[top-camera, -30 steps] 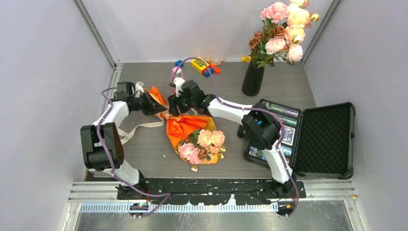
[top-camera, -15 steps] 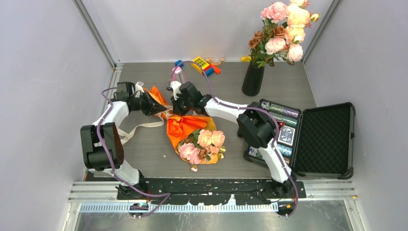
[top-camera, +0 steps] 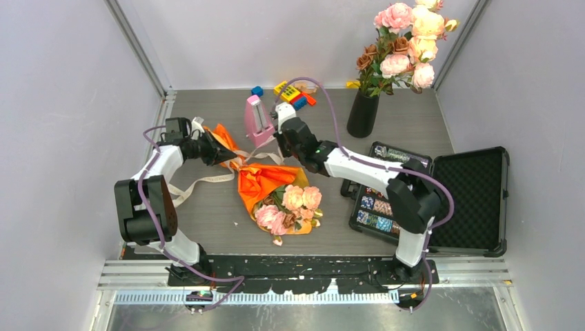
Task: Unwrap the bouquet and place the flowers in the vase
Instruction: Untie the ribbon from the wrapping paper.
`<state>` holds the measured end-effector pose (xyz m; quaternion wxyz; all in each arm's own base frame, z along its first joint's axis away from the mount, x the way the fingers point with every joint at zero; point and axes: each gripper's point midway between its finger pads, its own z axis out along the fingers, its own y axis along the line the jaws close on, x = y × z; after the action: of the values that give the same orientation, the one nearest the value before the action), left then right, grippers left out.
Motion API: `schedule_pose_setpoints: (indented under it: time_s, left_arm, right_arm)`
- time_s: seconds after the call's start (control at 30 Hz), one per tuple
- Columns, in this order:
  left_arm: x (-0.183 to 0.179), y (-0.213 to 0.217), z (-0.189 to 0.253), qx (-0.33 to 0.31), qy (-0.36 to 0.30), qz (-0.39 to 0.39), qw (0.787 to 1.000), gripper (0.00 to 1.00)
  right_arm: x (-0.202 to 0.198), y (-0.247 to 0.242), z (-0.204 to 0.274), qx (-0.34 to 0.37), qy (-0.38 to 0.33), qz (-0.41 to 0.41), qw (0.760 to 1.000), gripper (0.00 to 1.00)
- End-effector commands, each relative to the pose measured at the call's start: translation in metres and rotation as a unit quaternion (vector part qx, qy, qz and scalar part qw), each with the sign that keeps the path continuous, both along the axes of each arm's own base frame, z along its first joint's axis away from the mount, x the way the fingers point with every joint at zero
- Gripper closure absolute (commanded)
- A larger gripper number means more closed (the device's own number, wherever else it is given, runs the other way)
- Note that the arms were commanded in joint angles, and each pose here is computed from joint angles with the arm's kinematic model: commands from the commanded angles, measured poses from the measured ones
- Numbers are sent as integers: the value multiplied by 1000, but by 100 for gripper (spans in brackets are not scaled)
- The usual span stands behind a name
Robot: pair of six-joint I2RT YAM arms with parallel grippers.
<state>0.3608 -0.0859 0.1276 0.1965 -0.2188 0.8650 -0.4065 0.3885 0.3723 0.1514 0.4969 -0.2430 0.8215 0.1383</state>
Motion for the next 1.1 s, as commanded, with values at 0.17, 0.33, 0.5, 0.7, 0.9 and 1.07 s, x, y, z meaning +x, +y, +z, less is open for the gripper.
schedule_pose_setpoints:
  time_s: [0.17, 0.33, 0.5, 0.7, 0.9, 1.07]
  left_arm:
    - [5, 0, 18, -7, -38, -2, 999, 100]
    - [3, -1, 21, -5, -45, -8, 999, 94]
    - [2, 3, 32, 17, -66, -5, 998, 60]
    - [-3, 18, 46, 82, -97, 11, 992, 38]
    - [-5, 26, 52, 112, -108, 19, 988, 30]
    - [-3, 33, 54, 103, -110, 27, 988, 29]
  right_arm:
    - [10, -89, 32, -18, -48, -180, 982, 100]
    - [0, -126, 46, -27, -61, -233, 970, 100]
    - [-19, -159, 106, 0, -98, -255, 962, 100]
    - [-46, -162, 190, 98, -133, -209, 964, 100]
    - [-77, -121, 243, 184, -113, -70, 974, 100]
    - [-128, -69, 267, 241, -80, 97, 962, 100]
